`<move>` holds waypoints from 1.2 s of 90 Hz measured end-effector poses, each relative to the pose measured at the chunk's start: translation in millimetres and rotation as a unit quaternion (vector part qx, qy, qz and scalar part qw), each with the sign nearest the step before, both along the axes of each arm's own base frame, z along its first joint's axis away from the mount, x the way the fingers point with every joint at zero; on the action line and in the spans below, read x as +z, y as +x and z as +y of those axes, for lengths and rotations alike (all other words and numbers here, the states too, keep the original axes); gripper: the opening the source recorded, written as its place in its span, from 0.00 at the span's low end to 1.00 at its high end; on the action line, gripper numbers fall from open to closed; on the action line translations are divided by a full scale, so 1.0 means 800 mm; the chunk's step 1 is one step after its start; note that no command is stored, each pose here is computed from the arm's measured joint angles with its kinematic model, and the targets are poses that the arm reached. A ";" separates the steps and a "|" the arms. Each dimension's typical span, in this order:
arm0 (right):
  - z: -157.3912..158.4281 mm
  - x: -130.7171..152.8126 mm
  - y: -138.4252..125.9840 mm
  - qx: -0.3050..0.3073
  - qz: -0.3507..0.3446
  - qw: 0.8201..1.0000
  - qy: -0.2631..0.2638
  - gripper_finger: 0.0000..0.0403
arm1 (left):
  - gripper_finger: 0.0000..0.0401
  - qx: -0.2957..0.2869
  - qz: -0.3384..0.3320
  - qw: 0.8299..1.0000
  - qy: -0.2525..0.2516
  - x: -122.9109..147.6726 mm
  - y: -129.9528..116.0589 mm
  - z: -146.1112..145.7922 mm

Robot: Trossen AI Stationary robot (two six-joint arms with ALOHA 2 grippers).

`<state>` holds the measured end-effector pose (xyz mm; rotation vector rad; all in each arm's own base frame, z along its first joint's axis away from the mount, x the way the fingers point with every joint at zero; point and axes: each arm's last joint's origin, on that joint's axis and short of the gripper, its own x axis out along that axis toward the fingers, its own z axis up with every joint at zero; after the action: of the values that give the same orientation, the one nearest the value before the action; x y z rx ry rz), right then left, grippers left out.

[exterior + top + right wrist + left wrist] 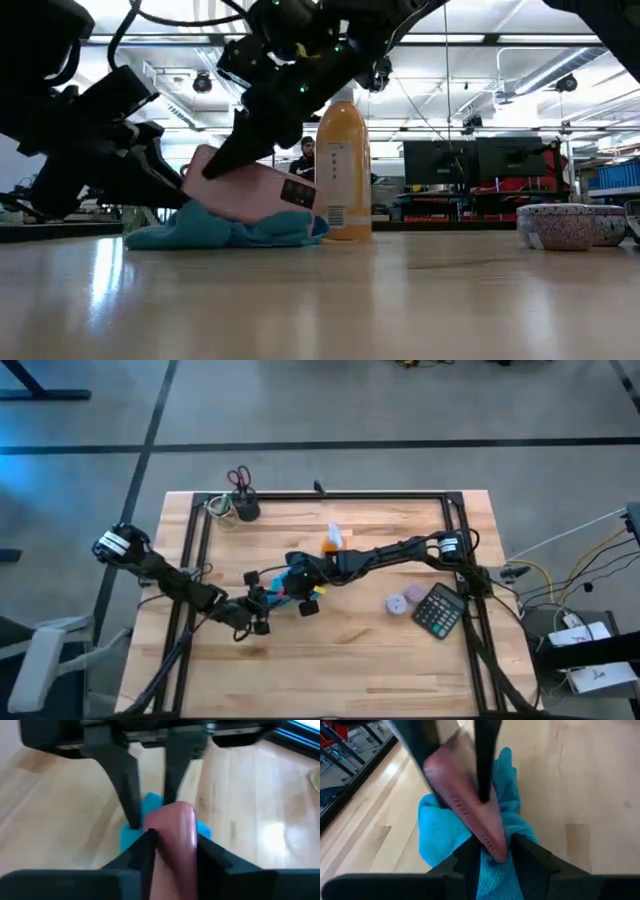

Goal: Apply microfiber cloth
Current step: Wipe the front and back of the cellphone using the blue microfiber cloth

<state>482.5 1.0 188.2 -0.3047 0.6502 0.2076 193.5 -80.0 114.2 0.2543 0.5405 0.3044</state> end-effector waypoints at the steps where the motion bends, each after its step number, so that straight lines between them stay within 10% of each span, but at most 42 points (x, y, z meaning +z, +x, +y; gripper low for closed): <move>1: 0.000 0.000 0.000 0.001 0.000 1.000 0.000 0.30 | 0.22 -0.001 0.001 1.000 -0.001 0.000 0.000 0.000; 43: -0.002 0.032 -0.009 -0.038 -0.017 0.999 -0.017 0.42 | 0.20 -0.007 0.052 0.997 -0.049 -0.011 -0.009 0.001; 108: 0.009 -0.070 0.009 -0.097 0.064 0.993 0.015 0.02 | 0.19 0.054 0.085 0.985 -0.143 -0.001 -0.032 0.011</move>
<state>489.9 8.5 132.1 -0.1988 0.7986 0.0497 167.6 -71.3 113.3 -0.0287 0.7605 0.3065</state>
